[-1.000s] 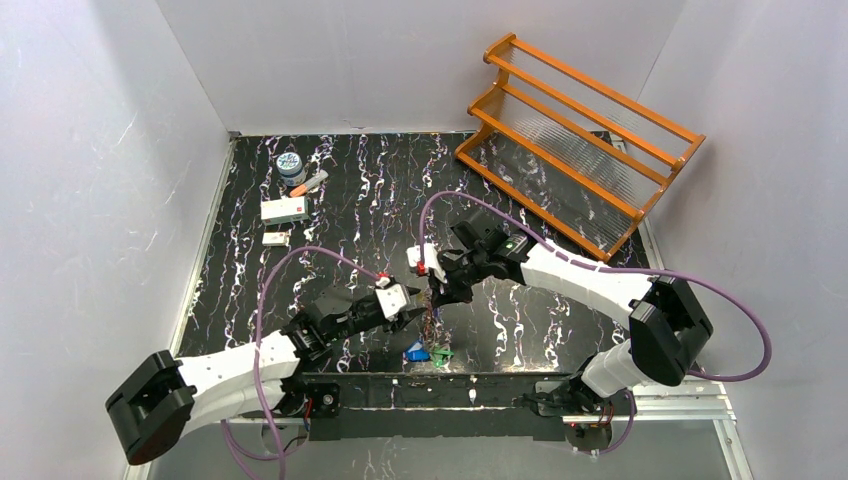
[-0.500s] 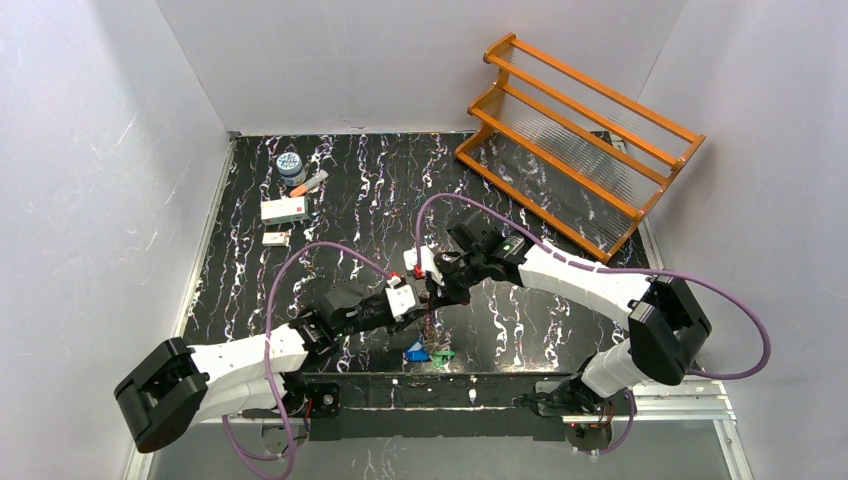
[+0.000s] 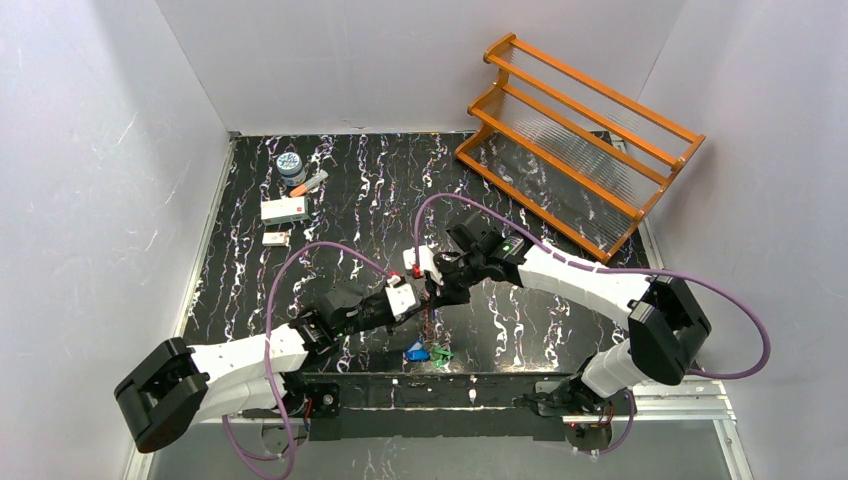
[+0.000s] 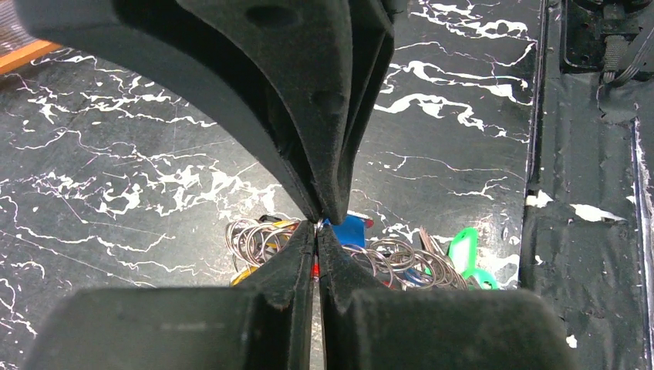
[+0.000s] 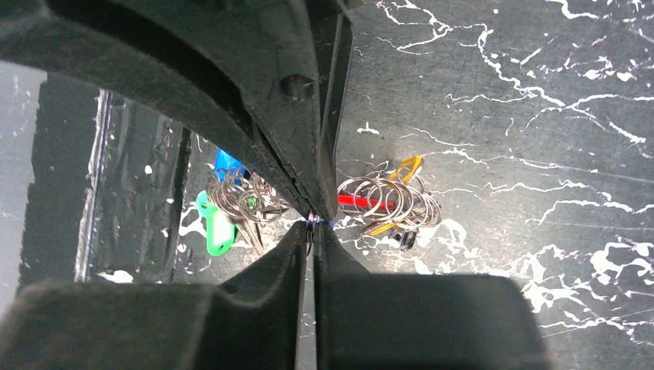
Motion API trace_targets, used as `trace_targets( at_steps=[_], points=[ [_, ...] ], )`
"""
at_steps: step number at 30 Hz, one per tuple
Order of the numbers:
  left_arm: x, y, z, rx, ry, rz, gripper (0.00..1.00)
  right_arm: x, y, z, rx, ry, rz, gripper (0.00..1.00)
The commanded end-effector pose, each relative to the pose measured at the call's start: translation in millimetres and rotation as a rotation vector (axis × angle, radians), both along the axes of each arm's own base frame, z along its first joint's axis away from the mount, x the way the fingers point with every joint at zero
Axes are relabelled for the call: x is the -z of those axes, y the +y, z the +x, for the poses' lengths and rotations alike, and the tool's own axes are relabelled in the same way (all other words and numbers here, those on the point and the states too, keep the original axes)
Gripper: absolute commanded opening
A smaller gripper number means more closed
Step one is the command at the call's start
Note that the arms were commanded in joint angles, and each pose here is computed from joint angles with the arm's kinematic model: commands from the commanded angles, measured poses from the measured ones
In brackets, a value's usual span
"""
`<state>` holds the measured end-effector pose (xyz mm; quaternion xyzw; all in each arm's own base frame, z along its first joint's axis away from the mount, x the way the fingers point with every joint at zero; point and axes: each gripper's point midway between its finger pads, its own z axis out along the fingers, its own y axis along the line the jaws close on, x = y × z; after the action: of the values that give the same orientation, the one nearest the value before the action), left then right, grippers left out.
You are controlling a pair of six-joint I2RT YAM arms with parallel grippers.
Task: Put the keys on the keyring
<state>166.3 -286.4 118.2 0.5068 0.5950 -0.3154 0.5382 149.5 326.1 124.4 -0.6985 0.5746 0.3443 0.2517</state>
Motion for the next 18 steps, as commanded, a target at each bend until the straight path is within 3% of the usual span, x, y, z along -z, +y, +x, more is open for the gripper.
trace_targets(
  at_steps=[1, 4, 8, 18],
  points=[
    [-12.3, -3.7, -0.8, 0.010, -0.014, -0.031, 0.00, -23.4, 16.4, 12.0, 0.046, -0.030, 0.082, 0.21],
    [-12.8, -3.3, 0.1, -0.006, 0.004, -0.041, 0.00, -33.6, 16.6, 19.9, 0.108, -0.026, 0.152, 0.39],
    [-17.3, -2.0, 3.2, -0.043, 0.017, -0.082, 0.00, -50.4, 10.1, 29.5, 0.190, 0.027, 0.266, 0.50],
    [-40.4, 8.3, 10.6, -0.149, 0.013, -0.276, 0.00, -74.2, -9.2, 31.1, 0.212, 0.187, 0.458, 0.51]
  ],
)
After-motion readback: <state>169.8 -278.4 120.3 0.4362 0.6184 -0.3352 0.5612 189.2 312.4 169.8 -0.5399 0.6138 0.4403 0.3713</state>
